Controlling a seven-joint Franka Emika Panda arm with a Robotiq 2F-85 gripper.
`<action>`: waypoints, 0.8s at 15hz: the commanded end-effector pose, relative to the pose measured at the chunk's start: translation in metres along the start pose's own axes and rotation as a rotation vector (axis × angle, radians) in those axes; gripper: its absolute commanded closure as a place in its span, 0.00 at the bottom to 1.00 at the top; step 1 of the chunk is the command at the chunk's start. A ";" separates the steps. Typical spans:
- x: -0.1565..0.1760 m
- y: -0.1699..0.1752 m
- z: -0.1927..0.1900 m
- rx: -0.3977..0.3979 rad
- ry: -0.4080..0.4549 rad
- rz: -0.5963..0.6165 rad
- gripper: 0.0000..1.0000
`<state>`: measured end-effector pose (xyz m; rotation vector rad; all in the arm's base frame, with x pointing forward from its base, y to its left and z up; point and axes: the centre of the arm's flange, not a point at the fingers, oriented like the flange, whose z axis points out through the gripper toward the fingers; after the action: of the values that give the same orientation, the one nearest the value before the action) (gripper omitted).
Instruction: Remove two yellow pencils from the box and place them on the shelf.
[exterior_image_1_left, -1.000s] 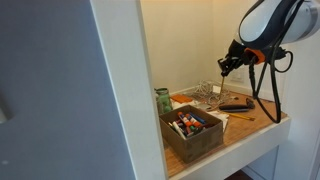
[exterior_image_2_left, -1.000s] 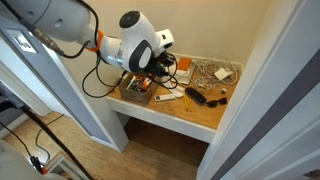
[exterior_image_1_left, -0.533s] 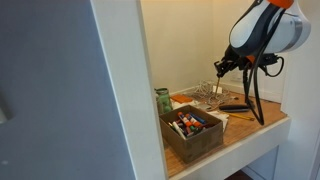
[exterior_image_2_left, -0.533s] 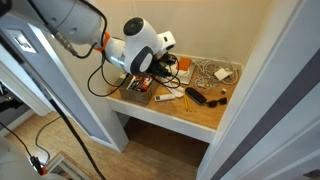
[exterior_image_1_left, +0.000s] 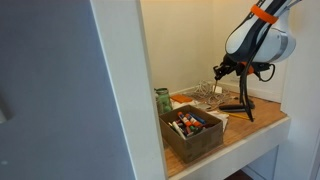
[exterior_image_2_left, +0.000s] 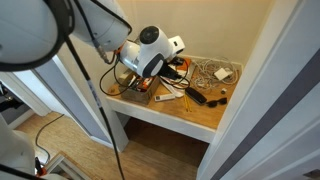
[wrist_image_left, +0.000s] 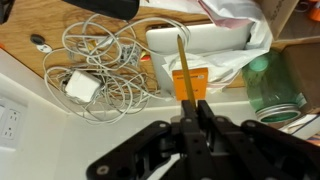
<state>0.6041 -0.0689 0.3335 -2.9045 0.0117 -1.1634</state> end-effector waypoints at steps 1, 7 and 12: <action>0.001 0.035 0.019 0.047 0.020 -0.021 0.97; -0.005 0.052 0.033 0.119 0.021 -0.055 0.97; -0.014 0.054 0.045 0.158 0.009 -0.067 0.97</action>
<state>0.6199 -0.1170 0.2965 -2.8061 -0.1255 -1.1469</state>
